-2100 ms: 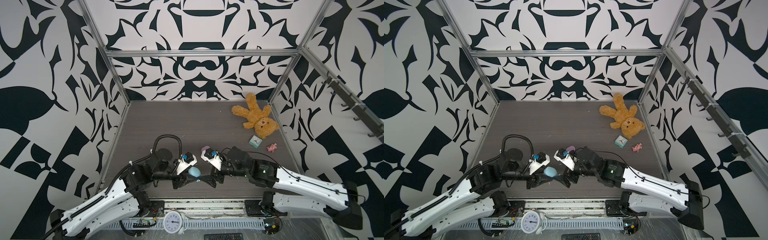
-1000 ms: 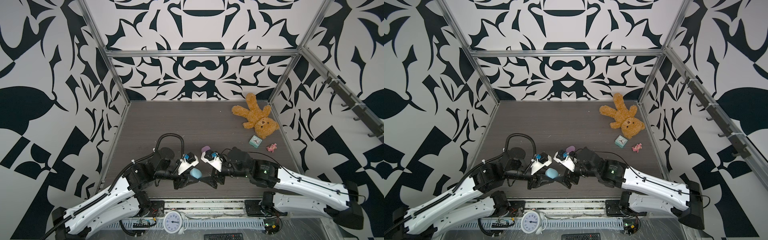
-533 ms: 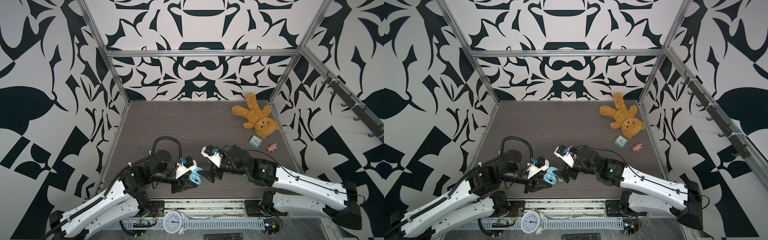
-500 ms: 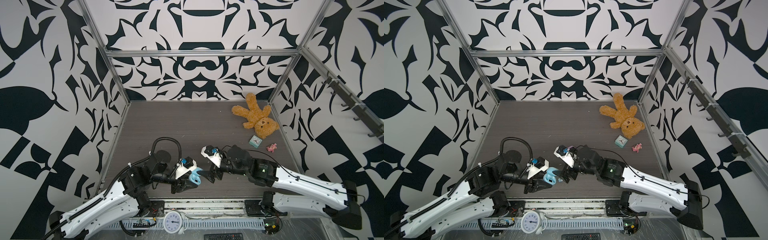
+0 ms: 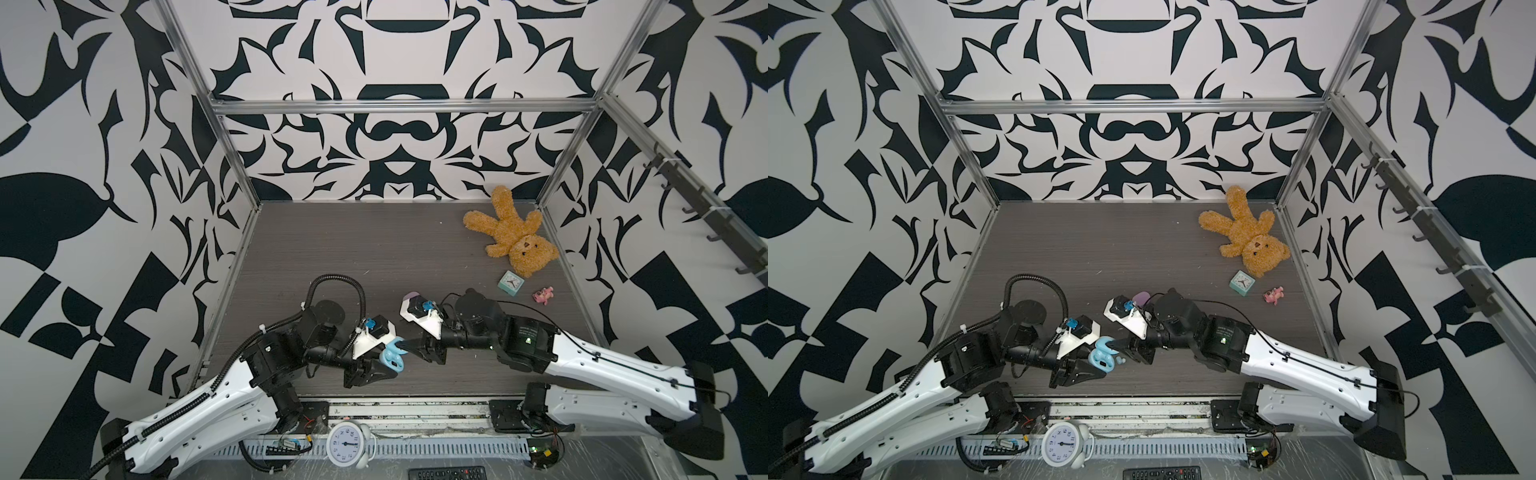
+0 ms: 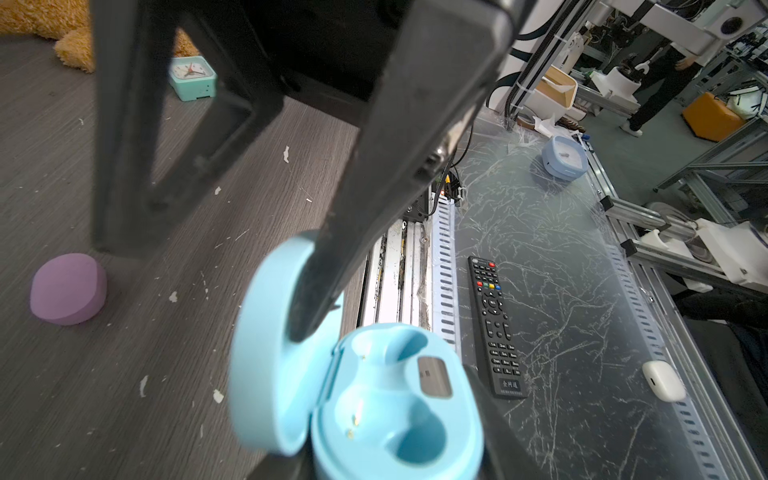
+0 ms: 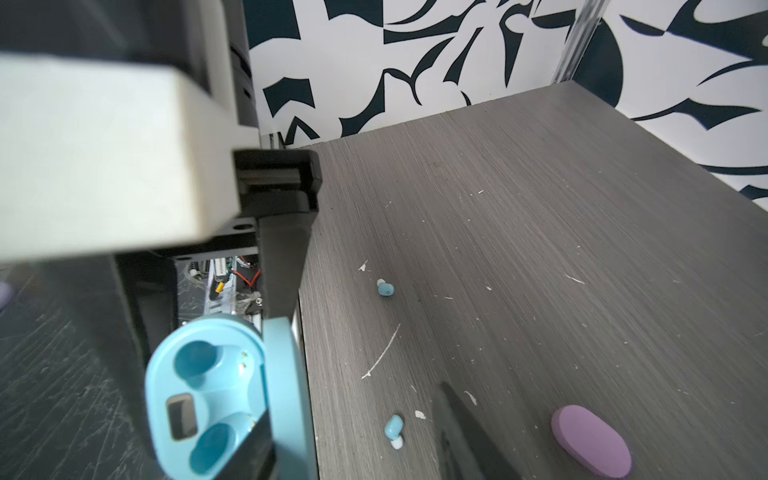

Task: Insert wireless bluetooth earbuds into charging case
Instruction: Open the charging case, then place the charging case at the center of the table.

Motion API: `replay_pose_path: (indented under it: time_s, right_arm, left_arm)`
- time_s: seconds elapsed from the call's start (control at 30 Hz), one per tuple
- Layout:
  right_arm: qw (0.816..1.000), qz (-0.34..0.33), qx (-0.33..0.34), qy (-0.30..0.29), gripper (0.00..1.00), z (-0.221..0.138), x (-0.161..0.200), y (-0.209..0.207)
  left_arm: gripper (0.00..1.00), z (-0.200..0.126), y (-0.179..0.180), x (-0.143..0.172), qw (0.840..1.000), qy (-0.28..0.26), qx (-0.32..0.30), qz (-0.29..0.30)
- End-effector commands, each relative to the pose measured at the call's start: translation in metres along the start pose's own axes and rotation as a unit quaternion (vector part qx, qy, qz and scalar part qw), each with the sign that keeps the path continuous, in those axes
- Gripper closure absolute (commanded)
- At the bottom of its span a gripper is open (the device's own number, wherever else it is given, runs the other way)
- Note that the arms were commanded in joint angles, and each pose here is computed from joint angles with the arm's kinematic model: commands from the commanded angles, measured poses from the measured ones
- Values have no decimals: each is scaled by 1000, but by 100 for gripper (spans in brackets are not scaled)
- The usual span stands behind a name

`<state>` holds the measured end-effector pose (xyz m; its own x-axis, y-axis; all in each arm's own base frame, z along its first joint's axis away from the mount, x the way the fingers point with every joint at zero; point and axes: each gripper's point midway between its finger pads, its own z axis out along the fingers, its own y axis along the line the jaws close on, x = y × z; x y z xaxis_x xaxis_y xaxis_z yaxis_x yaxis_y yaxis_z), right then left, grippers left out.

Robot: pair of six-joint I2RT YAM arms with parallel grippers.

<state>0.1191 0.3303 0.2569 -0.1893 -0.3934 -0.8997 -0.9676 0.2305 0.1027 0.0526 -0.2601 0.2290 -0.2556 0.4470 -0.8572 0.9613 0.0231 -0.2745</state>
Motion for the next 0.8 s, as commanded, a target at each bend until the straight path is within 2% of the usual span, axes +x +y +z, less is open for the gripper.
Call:
replay_pose_path:
  time_s: [0.0, 0.5, 0.7, 0.77]
  right_arm:
    - [999, -8, -18, -32, 58, -6, -29, 6]
    - [999, -10, -36, -7, 91, -7, -25, 12]
    - [999, -12, -38, -4, 100, -7, -25, 13]
    - [999, -13, -37, -3, 100, -6, -25, 13]
  left_arm:
    - [100, -2, -3, -3, 1000, -3, 4, 7]
    - [99, -2, 8, -7, 1000, -6, -27, 6]
    - [80, -3, 10, -9, 999, -8, -34, 6]
    - [63, -3, 10, -9, 999, -9, -36, 6]
